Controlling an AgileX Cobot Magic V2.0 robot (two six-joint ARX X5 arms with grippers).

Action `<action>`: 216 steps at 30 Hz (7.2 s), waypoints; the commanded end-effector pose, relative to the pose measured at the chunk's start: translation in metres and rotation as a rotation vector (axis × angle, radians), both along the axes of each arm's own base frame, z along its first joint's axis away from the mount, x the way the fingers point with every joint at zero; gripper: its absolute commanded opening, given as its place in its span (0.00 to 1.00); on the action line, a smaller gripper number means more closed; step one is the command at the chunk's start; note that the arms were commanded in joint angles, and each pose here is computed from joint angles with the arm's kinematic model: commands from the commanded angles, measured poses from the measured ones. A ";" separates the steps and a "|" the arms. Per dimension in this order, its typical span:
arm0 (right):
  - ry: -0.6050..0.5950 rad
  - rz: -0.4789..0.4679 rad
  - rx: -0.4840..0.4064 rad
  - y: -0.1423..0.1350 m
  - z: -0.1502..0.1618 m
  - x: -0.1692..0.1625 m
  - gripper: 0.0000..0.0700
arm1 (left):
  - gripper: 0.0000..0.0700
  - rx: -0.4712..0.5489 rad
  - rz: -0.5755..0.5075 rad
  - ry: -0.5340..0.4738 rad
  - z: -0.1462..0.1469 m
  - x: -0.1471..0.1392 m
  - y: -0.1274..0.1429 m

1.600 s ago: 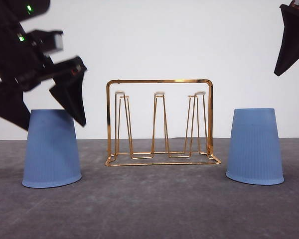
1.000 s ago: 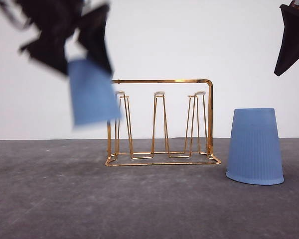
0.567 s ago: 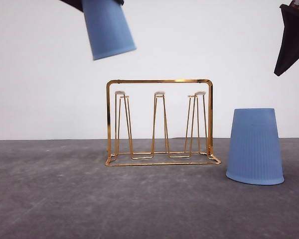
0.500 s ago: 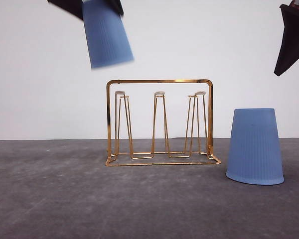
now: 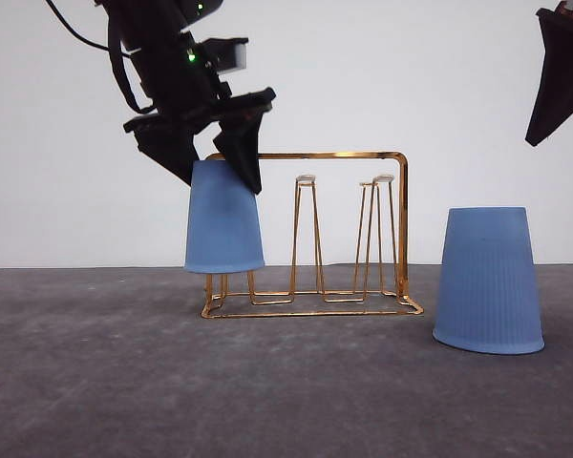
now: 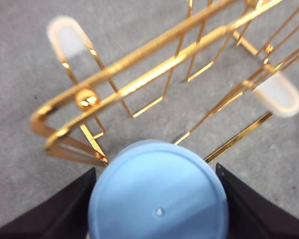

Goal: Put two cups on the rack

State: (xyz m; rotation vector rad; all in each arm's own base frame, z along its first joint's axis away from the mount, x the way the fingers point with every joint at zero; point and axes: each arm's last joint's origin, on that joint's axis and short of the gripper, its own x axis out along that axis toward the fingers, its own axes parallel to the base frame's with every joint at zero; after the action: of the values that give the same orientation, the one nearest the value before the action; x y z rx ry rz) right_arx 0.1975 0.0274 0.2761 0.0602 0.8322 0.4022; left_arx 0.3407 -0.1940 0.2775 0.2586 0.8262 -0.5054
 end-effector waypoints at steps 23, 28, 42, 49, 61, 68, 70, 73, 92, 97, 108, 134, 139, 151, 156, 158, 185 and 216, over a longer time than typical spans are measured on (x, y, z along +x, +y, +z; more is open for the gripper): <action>-0.007 0.123 -0.046 0.042 -0.042 0.062 1.00 | 0.84 -0.064 0.023 0.082 0.050 -0.011 0.071; 0.066 0.125 -0.059 0.045 -0.065 0.074 1.00 | 0.84 -0.084 0.021 0.104 0.071 -0.035 0.087; 0.058 0.174 -0.008 0.050 -0.049 0.082 0.49 | 0.84 -0.082 0.083 0.200 0.045 -0.084 0.109; -0.050 0.233 0.009 0.057 0.023 0.081 0.49 | 0.84 -0.069 0.117 0.275 0.014 -0.092 0.114; -0.276 0.285 0.030 0.079 0.058 0.101 0.49 | 0.84 -0.067 0.117 0.282 0.009 -0.093 0.114; -0.192 0.262 -0.010 0.090 0.013 0.137 0.50 | 0.84 -0.075 0.119 0.268 0.009 -0.091 0.114; -0.175 0.259 -0.017 0.093 0.000 0.146 0.52 | 0.84 -0.077 0.118 0.264 0.010 -0.091 0.114; -0.156 0.259 -0.019 0.096 -0.015 0.155 0.63 | 0.84 -0.077 0.118 0.263 0.010 -0.091 0.114; -0.157 0.183 -0.008 0.061 0.038 0.116 1.00 | 0.84 -0.101 0.169 0.196 0.015 -0.085 0.129; -0.197 0.114 -0.071 0.036 0.072 0.074 0.98 | 0.83 -0.120 0.235 0.151 0.025 -0.088 0.148; -0.227 -0.081 -0.113 0.001 0.043 -0.022 0.89 | 0.78 -0.128 0.323 0.056 0.049 -0.111 0.164; -0.187 -0.204 -0.054 -0.013 0.011 -0.052 0.02 | 0.02 -0.133 0.328 0.059 0.052 -0.118 0.164; -0.205 -0.213 -0.044 -0.013 0.013 -0.051 0.02 | 0.02 -0.136 0.327 0.043 0.053 -0.117 0.164; -0.294 -0.218 -0.029 -0.012 0.020 -0.047 0.02 | 0.02 -0.089 0.330 -0.001 0.058 -0.125 0.167; -0.328 -0.219 -0.023 -0.012 0.023 -0.045 0.02 | 0.02 -0.091 0.353 -0.218 0.037 -0.155 0.175; -0.340 -0.219 -0.021 -0.012 0.024 -0.044 0.02 | 0.02 -0.129 0.385 -0.325 0.018 -0.169 0.180; -0.346 -0.219 -0.020 -0.012 0.025 -0.044 0.02 | 0.02 -0.304 0.605 -0.631 -0.128 -0.245 0.197; -0.439 -0.188 -0.108 -0.015 0.006 -0.060 0.02 | 0.02 -0.306 0.611 -0.631 -0.128 -0.245 0.197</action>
State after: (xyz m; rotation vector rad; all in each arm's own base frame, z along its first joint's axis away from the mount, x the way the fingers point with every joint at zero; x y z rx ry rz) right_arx 0.1386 0.0130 0.2897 -0.0117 0.4100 0.1765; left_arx 0.0950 0.0027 0.1552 -0.1222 0.1569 0.0386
